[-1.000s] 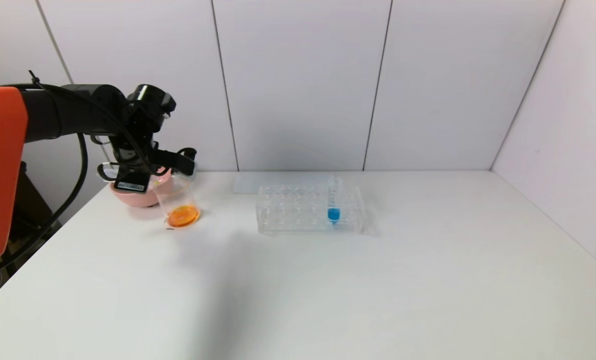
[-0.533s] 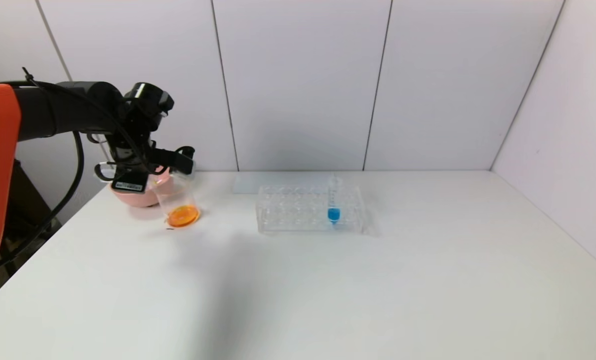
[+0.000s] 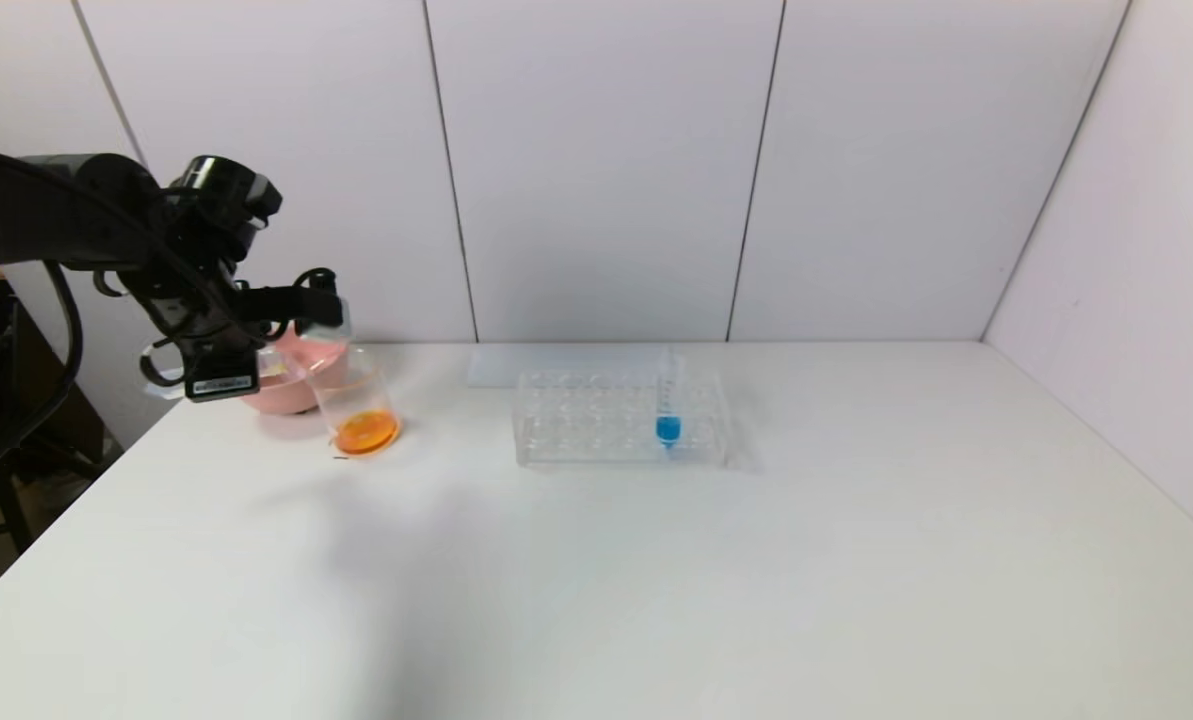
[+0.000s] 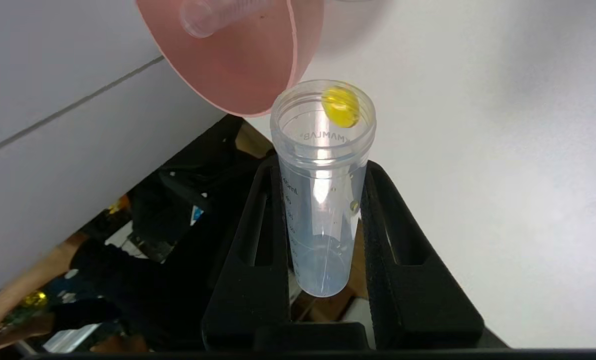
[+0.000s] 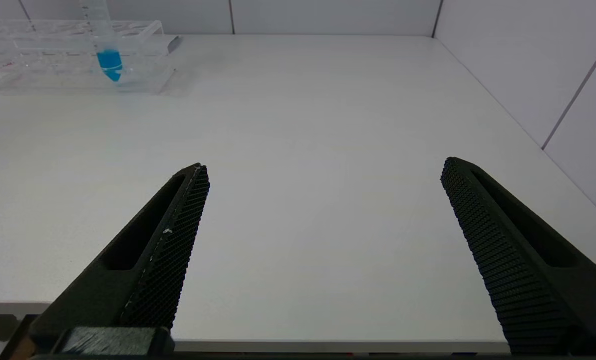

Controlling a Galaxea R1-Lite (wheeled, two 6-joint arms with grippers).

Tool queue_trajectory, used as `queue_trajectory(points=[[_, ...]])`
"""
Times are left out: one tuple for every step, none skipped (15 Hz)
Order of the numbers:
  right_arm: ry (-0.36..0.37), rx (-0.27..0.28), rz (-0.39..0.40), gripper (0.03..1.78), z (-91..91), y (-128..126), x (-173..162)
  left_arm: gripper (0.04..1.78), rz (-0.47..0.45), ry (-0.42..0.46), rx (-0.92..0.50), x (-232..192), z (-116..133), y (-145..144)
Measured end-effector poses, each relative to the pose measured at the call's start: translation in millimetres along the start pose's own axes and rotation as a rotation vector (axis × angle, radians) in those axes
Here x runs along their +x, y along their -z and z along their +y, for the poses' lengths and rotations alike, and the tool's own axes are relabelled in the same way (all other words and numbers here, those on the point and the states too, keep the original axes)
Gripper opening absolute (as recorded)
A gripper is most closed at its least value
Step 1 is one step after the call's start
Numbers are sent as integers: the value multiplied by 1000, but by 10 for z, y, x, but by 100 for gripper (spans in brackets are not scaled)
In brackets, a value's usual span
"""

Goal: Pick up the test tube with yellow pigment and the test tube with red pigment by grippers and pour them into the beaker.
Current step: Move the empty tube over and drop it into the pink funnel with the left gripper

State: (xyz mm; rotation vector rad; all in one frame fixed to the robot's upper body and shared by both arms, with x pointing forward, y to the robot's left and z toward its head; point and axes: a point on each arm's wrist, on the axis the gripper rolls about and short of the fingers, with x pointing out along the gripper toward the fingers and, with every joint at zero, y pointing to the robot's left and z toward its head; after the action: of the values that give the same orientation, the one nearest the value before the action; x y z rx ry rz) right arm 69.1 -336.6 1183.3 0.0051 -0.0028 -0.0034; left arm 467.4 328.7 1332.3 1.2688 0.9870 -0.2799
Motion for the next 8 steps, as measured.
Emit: queue_trajectory(points=[[0,0,0,170,0,0,0,44,-36,0,-37,13,-8,58],[0,0,0,170,0,0,0,44,-72,-11,-63,29,-8,107],[0,0,0,170,0,0,0,44,-109,-29,-86,49,-10,149],[0,0,0,170,0,0,0,44,-145,-56,-113,67,-5,189],[0,0,0,170,0,0,0,44,-167,-85,-140,76,2,219],[0,0,0,170,0,0,0,44,-178,-111,-161,74,13,237],[0,0,0,170,0,0,0,44,-179,-115,-165,67,8,254],[0,0,0,170,0,0,0,44,-180,-116,-168,51,5,270]])
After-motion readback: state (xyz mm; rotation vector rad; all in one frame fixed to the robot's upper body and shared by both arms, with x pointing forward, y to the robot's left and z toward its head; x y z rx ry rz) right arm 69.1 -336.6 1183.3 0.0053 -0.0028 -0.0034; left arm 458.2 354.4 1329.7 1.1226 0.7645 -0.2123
